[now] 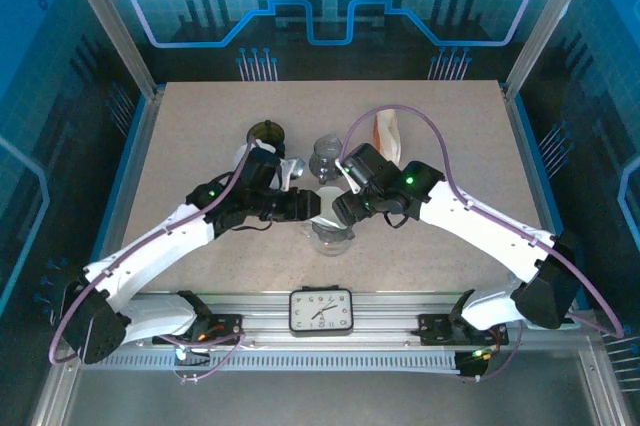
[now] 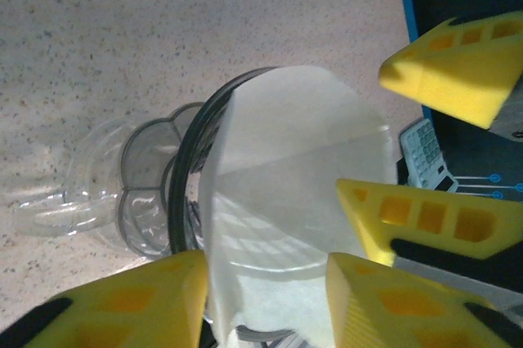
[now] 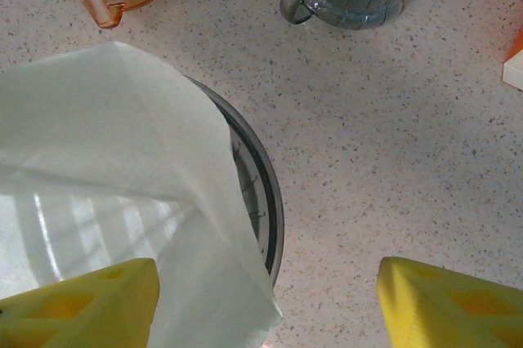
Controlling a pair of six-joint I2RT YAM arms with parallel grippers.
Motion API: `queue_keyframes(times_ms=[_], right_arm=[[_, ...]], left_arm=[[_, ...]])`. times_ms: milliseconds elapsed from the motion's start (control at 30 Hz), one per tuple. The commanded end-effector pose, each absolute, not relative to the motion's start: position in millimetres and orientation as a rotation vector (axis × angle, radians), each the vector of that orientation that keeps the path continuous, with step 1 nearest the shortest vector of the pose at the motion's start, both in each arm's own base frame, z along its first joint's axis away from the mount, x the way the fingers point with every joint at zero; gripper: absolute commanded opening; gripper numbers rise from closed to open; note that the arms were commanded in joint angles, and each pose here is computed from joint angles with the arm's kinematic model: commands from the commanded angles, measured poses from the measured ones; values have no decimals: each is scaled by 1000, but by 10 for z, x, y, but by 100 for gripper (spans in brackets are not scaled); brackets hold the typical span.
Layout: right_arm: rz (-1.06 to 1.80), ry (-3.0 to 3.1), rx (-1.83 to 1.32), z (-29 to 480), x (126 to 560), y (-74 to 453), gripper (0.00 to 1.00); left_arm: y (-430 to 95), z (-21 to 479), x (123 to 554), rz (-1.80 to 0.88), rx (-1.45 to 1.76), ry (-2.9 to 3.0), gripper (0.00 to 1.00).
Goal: Place the coffee filter in the dripper
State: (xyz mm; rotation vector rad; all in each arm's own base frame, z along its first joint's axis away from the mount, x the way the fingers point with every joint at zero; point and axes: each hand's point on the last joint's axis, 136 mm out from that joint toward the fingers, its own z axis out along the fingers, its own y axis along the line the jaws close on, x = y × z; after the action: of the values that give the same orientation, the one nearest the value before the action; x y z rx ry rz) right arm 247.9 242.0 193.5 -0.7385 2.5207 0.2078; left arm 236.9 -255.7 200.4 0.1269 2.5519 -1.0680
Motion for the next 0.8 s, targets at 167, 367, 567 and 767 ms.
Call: queue_keyframes(times_ms=[167, 367, 567, 767], right_arm=[[212, 2528, -693, 2023, 2606, 2361, 72], [224, 2518, -698, 2075, 2704, 2413, 68], [224, 2516, -696, 2076, 2709, 2414, 53], [225, 2513, -709, 2042, 2659, 2419, 31]], left_arm=[[-2530, 2031, 2208, -1048, 235, 2609, 37], [-2539, 2003, 2193, -1046, 259, 2625, 37], [-2544, 1998, 2223, -1039, 256, 2617, 37], [-2548, 1972, 2229, -1035, 253, 2623, 37]])
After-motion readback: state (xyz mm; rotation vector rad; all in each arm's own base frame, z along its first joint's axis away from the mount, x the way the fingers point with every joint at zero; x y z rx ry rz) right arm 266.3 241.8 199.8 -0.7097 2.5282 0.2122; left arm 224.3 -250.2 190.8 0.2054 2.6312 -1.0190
